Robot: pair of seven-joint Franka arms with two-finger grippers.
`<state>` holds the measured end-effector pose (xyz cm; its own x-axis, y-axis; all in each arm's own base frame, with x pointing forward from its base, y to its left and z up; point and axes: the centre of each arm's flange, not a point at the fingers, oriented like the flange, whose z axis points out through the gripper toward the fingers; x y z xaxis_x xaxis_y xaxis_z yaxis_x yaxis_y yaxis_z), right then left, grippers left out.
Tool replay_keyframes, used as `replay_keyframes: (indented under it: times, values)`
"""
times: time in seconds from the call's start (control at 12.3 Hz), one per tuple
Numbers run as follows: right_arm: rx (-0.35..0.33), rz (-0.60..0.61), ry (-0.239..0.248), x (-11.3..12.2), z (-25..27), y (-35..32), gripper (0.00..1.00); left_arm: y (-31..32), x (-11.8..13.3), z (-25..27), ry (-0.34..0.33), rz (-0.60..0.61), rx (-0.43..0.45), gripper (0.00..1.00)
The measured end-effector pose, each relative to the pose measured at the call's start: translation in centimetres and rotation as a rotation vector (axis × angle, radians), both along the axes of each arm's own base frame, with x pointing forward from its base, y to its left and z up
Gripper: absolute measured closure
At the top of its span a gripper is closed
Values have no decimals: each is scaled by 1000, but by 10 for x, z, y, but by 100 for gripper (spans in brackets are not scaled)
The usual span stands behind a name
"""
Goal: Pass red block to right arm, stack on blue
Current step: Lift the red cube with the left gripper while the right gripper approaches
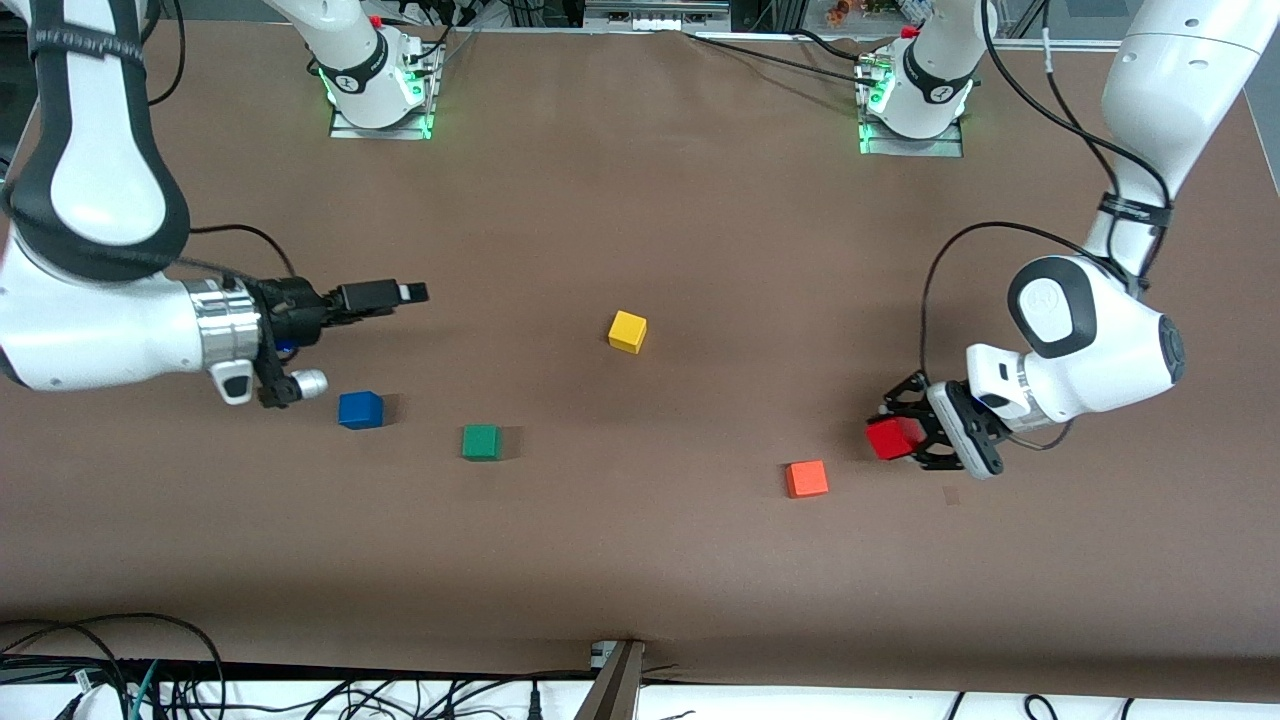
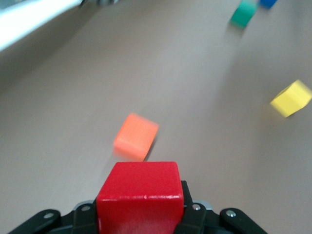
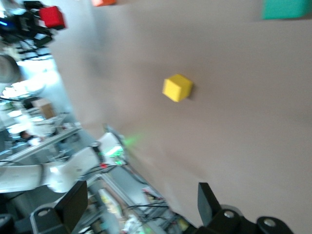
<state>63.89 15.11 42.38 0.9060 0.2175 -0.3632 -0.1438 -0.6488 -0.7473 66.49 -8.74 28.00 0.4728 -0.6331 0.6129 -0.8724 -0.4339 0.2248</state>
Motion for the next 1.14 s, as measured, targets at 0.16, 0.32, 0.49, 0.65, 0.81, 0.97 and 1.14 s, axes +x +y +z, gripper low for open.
replay_keyframes:
  times: [0.16, 0.32, 0.49, 0.65, 0.81, 0.97, 1.14]
  values:
    - [129, -57, 56, 10, -24, 14, 0, -26, -3, 3, -91, -57, -140, 44]
    - [203, -109, 71, 16, -41, 41, 0, -51, -7, 6, -158, -91, -263, 44]
    - [268, -155, 79, 18, -51, 79, 0, -83, -10, 18, -206, -140, -369, 44]
    - [292, -187, 82, 17, -61, 108, 0, -116, -16, 27, -231, -141, -468, 44]
    - [324, -219, 81, 17, -67, 126, 0, -156, -26, 28, -284, -114, -590, 44]
    - [357, -248, 76, 16, -68, 141, 0, -198, -37, 31, -370, -69, -703, 44]
    - [373, -260, 58, 16, -70, 149, 0, -233, -52, 31, -409, -50, -759, 44]
